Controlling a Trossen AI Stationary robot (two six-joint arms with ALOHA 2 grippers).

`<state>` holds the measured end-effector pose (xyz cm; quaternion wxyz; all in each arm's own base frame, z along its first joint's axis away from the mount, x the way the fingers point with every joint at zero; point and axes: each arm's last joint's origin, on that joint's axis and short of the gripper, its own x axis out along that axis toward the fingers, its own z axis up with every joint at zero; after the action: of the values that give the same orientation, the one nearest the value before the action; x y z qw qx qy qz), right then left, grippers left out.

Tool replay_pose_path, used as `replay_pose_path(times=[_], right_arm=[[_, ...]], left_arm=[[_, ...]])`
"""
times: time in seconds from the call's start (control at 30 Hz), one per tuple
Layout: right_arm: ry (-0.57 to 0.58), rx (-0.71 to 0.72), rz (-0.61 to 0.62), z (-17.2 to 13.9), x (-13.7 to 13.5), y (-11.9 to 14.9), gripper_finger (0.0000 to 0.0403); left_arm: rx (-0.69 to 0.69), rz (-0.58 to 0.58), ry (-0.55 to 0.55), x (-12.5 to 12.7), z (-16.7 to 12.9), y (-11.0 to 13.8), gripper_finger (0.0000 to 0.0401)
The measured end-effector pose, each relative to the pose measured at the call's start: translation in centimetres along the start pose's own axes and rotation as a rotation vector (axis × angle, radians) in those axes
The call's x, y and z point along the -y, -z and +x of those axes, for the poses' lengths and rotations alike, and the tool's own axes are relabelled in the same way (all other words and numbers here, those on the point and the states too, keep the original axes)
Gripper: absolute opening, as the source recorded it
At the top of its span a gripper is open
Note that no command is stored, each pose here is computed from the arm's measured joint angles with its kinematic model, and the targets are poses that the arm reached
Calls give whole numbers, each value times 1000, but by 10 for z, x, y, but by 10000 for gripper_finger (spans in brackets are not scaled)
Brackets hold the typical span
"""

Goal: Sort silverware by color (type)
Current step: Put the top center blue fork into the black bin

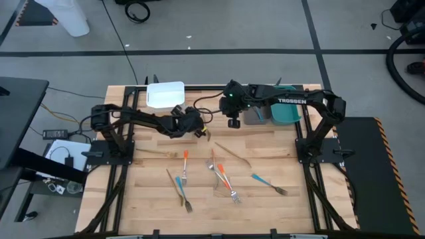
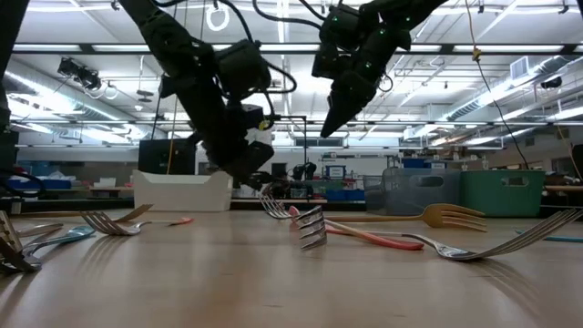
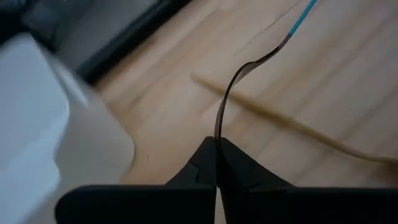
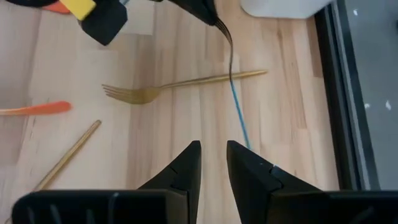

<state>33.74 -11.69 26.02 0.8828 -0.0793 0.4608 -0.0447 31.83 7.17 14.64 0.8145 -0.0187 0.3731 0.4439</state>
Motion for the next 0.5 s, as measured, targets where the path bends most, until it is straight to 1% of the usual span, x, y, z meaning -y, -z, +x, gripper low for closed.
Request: replay_pose_path(times=[0.1,0.27,0.37,0.5], right_arm=[[-4,11,-51,0,-9,-4,92],[62,-10,-118,1,-23,-10,107],[90,-13,-113,0,-26,-11,118],[136,-34,-73,0,-27,-11,134]], left_arm=[[29,45,48,1,-2,-6,6],[100,95,70,3,-4,-14,7],[145,110,81,6,-6,-18,7],[192,127,98,10,-10,-22,7]])
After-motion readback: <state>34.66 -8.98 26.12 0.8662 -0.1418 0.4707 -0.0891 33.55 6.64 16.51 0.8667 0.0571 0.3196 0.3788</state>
